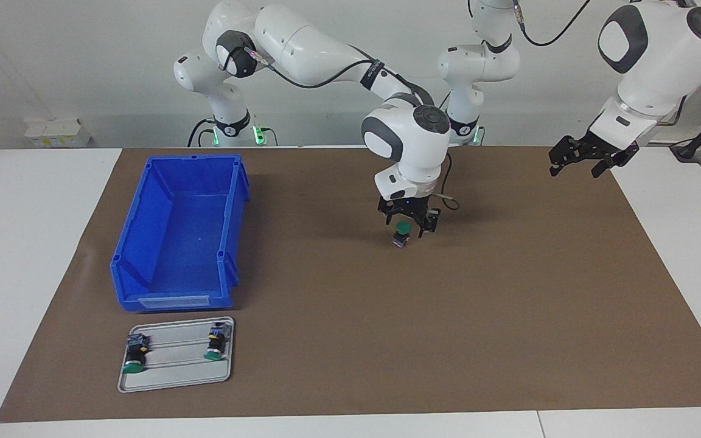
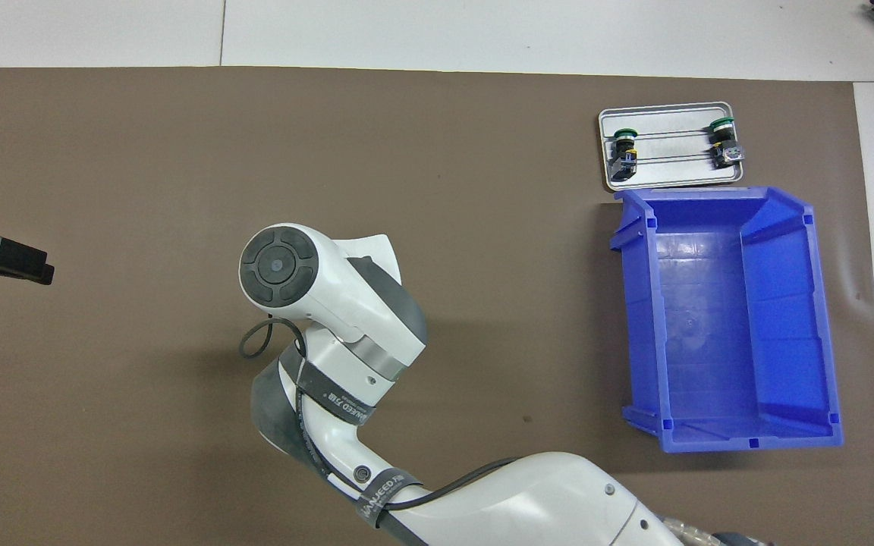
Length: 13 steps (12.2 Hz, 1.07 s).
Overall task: Place and press button with both arms
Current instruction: 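Grasp the green block with the right gripper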
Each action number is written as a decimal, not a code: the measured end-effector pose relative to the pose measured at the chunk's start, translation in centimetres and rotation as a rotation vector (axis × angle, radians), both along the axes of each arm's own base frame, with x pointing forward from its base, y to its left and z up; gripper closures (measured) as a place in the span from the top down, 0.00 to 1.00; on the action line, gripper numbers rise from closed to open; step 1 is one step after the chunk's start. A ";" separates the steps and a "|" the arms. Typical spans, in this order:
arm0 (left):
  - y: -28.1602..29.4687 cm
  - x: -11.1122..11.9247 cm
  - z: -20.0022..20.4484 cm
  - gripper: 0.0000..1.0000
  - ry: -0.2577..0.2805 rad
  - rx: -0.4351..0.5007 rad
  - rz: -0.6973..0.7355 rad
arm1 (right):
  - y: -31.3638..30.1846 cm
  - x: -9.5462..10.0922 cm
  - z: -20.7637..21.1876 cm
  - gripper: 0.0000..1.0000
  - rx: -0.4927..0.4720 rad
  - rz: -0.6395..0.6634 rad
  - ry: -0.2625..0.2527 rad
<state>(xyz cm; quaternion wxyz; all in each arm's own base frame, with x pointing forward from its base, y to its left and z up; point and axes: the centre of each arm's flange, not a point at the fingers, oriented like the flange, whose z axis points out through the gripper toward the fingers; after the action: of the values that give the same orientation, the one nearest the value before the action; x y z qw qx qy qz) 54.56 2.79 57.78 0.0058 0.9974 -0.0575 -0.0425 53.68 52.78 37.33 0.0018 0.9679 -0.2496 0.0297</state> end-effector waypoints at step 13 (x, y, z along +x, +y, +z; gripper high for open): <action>-3.3 0.0 -0.7 1.00 -0.023 0.010 -0.044 | -0.3 -1.8 -3.9 0.46 -0.004 -0.016 0.009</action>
<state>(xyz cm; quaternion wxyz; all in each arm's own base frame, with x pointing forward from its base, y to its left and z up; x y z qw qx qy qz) 54.58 -0.48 57.04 -0.0007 0.9963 -0.0793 -0.0317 51.85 52.51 33.42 0.0049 0.9659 -0.2575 0.0259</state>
